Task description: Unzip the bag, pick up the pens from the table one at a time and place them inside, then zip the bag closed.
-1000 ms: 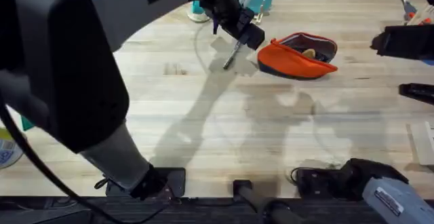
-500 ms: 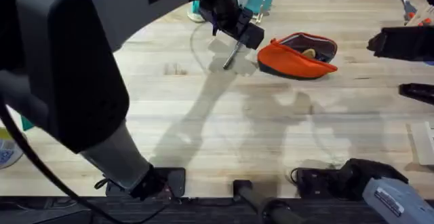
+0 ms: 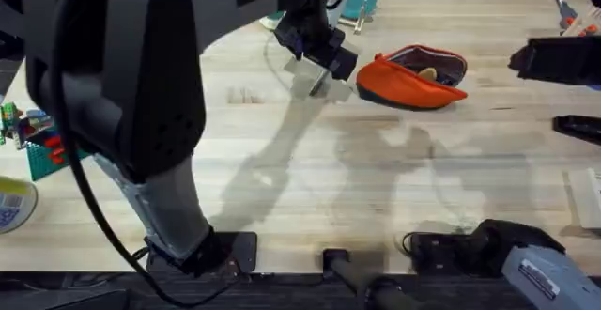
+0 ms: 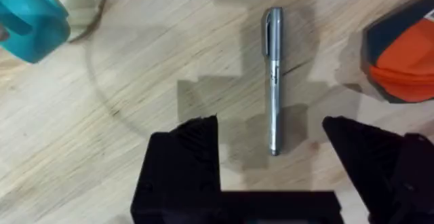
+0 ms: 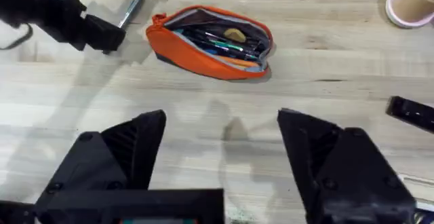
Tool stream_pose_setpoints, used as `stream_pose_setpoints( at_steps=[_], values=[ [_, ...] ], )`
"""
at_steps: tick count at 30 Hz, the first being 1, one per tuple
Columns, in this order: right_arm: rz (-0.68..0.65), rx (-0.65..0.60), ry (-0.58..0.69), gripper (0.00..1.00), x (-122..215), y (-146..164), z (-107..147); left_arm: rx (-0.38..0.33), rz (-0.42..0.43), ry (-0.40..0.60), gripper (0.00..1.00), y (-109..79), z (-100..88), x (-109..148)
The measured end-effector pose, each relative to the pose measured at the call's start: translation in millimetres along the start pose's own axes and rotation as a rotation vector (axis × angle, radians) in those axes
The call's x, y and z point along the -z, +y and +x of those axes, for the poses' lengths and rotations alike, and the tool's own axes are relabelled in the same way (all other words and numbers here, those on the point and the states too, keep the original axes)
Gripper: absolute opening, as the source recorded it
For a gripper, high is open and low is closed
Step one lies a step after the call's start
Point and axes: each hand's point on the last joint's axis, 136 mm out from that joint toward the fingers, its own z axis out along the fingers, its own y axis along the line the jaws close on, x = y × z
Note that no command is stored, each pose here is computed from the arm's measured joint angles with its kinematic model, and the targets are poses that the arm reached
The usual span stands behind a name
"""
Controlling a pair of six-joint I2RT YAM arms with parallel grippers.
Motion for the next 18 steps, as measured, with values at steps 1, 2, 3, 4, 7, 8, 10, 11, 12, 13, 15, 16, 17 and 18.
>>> stream_pose_setpoints(
  at_steps=[1, 2, 3, 4, 7, 8, 10, 11, 12, 13, 15, 16, 17, 18],
  values=[
    [0.0, 0.0, 0.0, 0.996, 0, 0, 0, 0.002, 0.0, 0.004, 0.93, 0.0, 0.8, -2],
    [0.0, 0.0, 0.0, 0.996, 0, 0, 0, 0.002, 0.0, 0.009, 0.931, 0.0, 1.6, -3],
    [0.0, 0.0, 0.0, 0.996, 0, 0, 0, 0.002, 0.0, 0.012, 0.93, 0.0, 2.2, -5],
    [0.0, 0.0, 0.0, 0.996, 0, 0, 0, 0.002, 0.0, 0.016, 0.93, 0.0, 2.9, -6],
    [0.0, 0.0, 0.0, 0.996, 0, 0, 0, 0.001, 0.0, 0.025, 0.93, -0.4, 4.4, -10],
    [0.0, 0.0, 0.0, 0.996, 0, 0, 0, 0.001, 0.001, 0.03, 0.928, -0.7, 5.5, -12],
    [0.0, 0.0, 0.0, 0.996, 0, 0, 0, -0.001, 0.001, 0.04, 0.923, -1.7, 7.2, -15],
    [0.0, 0.0, 0.0, 0.996, 0, 0, 0, -0.002, 0.002, 0.048, 0.92, -2.0, 8.8, -18],
    [0.0, 0.0, 0.0, 0.996, 0, 0, 0, -0.002, 0.002, 0.057, 0.918, -2.1, 10.6, -21],
    [0.0, 0.0, 0.0, 0.997, 0, 0, 0, -0.003, 0.002, 0.068, 0.912, -2.4, 12.8, -25],
    [0.0, 0.0, 0.0, 0.996, 0, 0, 0, -0.003, 0.004, 0.094, 0.904, -3.0, 18.4, -33],
    [0.0, 0.0, 0.0, 0.996, 0, 0, 0, -0.003, 0.013, 0.106, 0.898, -4.7, 20.9, -34],
    [0.0, 0.0, 0.0, 0.996, 0, 0, 0, -0.003, 0.011, 0.102, 0.895, -4.3, 19.6, -34],
    [0.0, 0.0, 0.0, 0.997, 0, 0, 0, -0.003, 0.01, 0.098, 0.894, -4.1, 18.3, -33]
  ],
)
